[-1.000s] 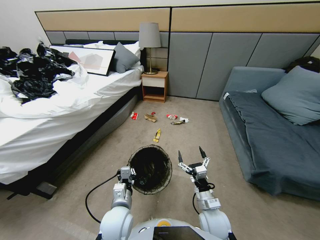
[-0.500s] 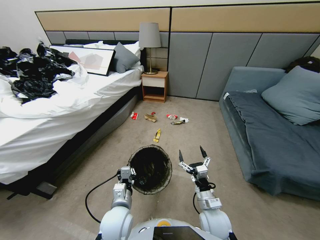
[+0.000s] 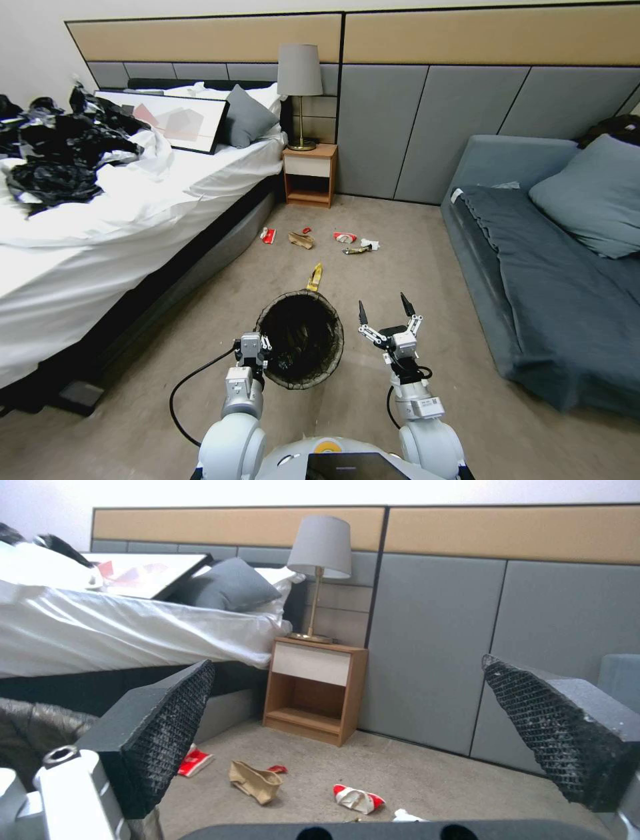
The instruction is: Pick up the trash bin, then pick up the garbage from the floor and place it into the trash bin.
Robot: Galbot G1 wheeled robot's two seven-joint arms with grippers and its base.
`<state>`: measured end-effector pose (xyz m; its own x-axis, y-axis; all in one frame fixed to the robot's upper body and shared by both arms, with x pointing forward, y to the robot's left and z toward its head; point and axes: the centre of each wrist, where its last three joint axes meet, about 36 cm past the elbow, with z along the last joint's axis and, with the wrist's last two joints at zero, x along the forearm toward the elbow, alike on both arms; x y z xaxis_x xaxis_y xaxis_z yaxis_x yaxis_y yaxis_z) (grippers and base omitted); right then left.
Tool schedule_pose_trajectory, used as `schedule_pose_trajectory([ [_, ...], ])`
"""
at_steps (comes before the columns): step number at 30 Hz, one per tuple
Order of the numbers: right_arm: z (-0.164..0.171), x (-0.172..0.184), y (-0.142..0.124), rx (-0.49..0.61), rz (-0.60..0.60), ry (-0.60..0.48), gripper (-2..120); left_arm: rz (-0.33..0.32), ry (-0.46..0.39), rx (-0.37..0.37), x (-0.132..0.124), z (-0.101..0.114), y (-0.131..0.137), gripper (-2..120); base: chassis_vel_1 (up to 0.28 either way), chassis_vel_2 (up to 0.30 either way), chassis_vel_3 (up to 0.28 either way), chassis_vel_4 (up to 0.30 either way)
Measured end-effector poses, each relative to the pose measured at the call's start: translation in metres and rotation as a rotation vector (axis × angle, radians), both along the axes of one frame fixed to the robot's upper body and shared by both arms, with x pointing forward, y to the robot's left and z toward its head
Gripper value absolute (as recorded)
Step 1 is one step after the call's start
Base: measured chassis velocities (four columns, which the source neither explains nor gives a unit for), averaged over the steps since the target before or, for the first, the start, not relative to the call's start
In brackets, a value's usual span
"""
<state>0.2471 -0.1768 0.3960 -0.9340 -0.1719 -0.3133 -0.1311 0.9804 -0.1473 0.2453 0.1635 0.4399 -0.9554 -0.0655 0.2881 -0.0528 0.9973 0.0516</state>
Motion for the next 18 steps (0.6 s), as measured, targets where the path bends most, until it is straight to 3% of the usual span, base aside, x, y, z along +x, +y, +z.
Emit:
schedule_pose_trajectory([
  [18,-0.0019,0.0009,-0.0003,-0.004,-0.002,0.003,100,0.002,0.0,0.0,0.0006,-0.0012,0.0001,1,-0.324,0.319,0.324,-0.321],
])
